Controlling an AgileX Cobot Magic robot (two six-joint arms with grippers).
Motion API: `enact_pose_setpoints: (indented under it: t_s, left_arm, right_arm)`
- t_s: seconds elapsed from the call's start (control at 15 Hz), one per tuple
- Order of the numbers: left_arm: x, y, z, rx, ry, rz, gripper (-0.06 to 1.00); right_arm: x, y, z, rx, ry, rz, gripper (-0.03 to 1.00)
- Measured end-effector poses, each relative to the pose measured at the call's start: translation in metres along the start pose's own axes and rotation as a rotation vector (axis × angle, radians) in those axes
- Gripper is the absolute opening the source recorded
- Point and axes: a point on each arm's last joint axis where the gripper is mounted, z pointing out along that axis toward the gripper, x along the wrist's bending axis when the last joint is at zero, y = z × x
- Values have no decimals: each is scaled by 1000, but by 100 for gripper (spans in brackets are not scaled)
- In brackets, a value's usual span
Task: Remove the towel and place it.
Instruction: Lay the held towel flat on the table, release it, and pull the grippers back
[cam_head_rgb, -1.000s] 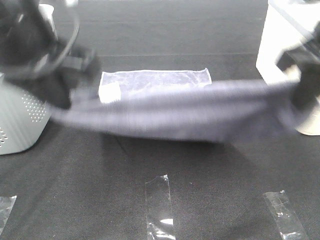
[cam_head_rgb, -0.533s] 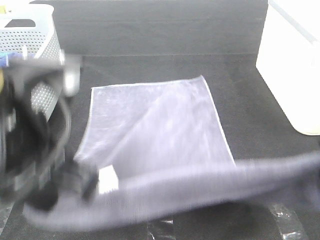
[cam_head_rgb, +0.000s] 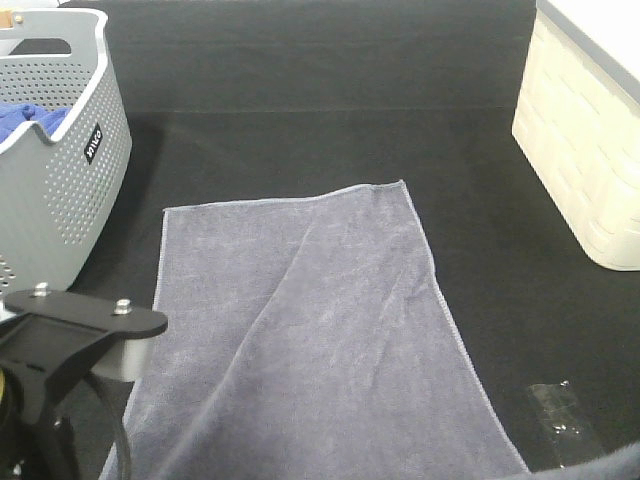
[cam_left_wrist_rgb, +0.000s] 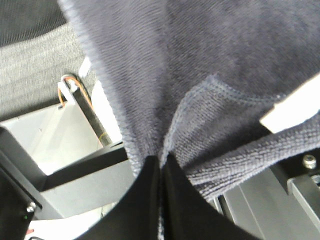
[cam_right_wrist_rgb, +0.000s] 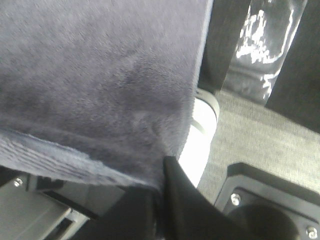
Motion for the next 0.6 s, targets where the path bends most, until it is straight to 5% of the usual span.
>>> enact_pose_setpoints:
  t_s: [0.07,0.13,0.33,0.6]
  left_arm:
    - [0,-1,1,4,4,-23,1]
    - [1,-1,2,10,11,-44,9]
    - [2,-2,2,15,16,-49,63]
    - [4,0,2,-9,43,-34,75]
  right_arm:
    - [-1,-2,3,12,-3,3,9]
    - [-2,-3,4,19,-9,5,27]
    - [-3,-3,5,20,-16,4,67]
    - [-4,-1,2,10,-35,-4,75]
